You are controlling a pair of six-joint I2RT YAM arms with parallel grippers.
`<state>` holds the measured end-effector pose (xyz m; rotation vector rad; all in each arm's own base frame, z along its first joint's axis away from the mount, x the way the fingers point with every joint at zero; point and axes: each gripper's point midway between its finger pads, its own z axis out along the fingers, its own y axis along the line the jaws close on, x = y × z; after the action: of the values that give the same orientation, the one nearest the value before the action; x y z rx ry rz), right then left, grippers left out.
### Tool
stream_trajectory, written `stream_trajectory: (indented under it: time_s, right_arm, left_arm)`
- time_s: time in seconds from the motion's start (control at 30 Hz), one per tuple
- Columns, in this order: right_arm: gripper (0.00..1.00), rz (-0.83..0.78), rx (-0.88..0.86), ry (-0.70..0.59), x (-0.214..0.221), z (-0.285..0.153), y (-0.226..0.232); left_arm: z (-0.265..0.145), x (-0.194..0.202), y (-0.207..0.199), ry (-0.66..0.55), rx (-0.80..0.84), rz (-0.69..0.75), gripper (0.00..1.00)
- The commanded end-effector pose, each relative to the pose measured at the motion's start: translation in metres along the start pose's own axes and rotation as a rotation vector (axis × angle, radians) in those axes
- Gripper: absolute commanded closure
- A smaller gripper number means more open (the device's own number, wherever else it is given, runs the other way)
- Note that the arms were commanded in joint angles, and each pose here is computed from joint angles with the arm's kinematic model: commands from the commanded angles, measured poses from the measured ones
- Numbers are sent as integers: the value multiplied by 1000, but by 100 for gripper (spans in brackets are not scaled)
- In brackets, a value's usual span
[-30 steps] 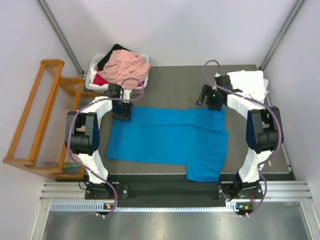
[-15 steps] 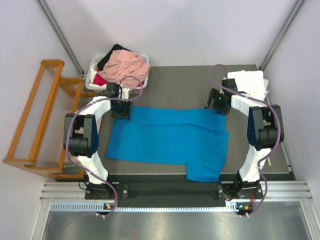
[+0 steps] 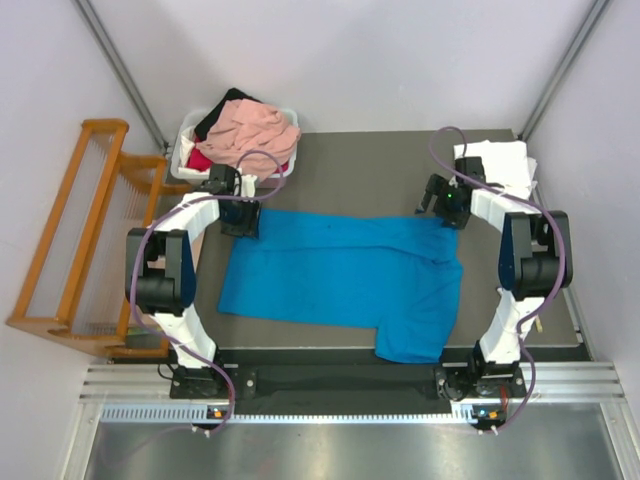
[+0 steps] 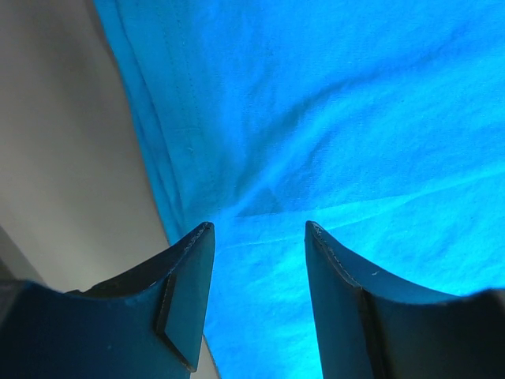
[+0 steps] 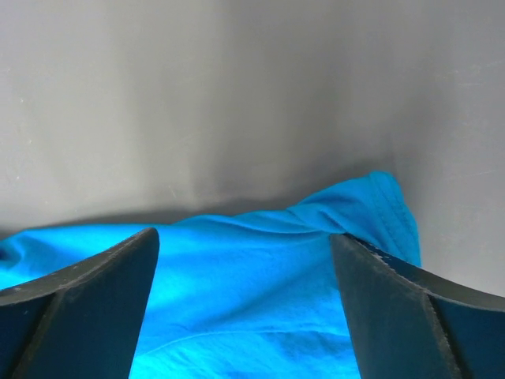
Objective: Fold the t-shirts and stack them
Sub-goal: Fold the tshirt
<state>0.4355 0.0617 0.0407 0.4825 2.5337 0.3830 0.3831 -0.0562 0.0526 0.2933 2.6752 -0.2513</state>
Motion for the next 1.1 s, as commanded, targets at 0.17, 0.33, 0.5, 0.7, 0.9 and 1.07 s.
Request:
stream_trajectory:
  time_s: [0.17,0.33,0.5,0.7,0.9,1.07]
  right_arm:
    - [0,-229,-56,-154,-14,-81,77]
    - [0,-359,-69,-152,36,-129,93]
    - [0,-424,-119,-48,121,-167,81]
    - [0,-505,-124,160,231,-185,52]
    - [0,-511,-124,274,288,-198,34]
    - [0,-546,-74,294,312,-204,21]
  left_arm:
    - [-37,-29,-1,-117,28,-32,45]
    - [-83,-36,17,-196,75,-90,43]
    - [-114,26,-6,-121,71,109,41]
    - [-117,104,-10,-26,13,335,41]
    - [-107,134,-7,27,-4,313,42]
    - [-97,136,-6,43,7,294,42]
